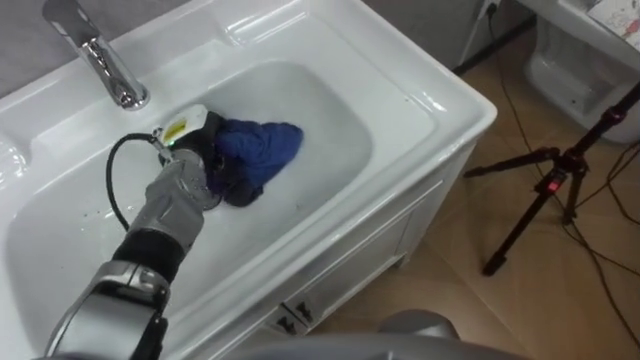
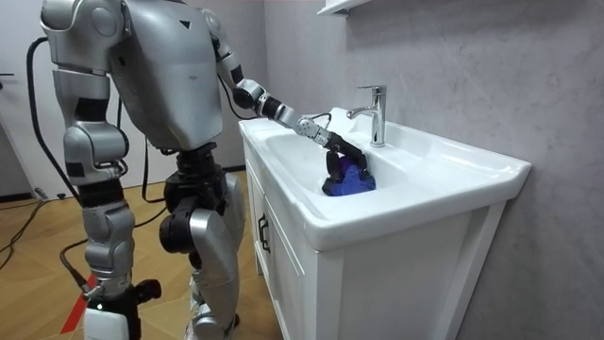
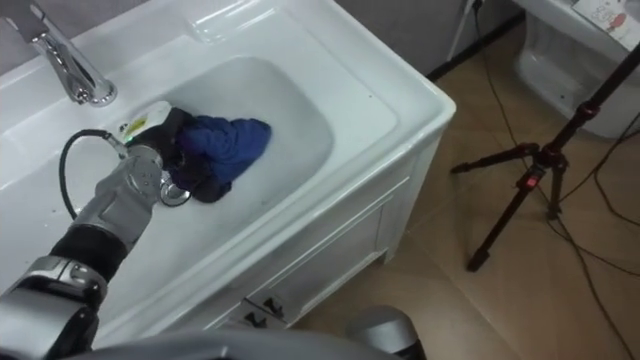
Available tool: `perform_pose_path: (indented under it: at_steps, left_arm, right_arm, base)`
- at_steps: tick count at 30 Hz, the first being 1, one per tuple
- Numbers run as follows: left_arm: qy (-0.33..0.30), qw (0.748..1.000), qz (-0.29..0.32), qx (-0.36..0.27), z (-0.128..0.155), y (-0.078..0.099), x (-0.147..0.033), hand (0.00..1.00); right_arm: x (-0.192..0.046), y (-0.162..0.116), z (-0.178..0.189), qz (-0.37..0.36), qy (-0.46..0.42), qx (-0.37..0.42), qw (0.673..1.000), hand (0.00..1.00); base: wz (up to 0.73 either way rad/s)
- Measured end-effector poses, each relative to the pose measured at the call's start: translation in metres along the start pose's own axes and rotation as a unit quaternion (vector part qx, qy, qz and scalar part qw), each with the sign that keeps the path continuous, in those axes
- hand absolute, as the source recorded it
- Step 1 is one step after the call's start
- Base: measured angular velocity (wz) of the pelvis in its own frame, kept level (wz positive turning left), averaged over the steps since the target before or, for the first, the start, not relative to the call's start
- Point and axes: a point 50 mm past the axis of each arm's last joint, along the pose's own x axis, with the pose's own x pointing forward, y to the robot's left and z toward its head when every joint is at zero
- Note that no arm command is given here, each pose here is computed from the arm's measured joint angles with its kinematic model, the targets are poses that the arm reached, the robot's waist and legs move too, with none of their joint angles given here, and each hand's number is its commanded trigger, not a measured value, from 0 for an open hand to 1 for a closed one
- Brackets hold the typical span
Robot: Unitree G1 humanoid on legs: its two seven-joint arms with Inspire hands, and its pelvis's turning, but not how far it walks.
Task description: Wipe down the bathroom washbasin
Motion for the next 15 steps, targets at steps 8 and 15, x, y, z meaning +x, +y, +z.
perform_pose_path:
  at_steps: [8, 15]
  left_arm:
    - [0.063, 0.998, -0.003, 0.011, -0.035, 0.004, 0.002, 1.00]
    - [0.102, 0.994, 0.000, 0.027, -0.057, 0.003, -0.002, 1.00]
  right_arm:
    - [0.000, -0.005, -0.001, -0.010, 0.003, 0.024, 1.000, 0.00]
    - [0.000, -0.007, -0.006, -0.015, 0.020, 0.043, 0.999, 0.00]
  base:
    - [-0.01]
    - [0.03]
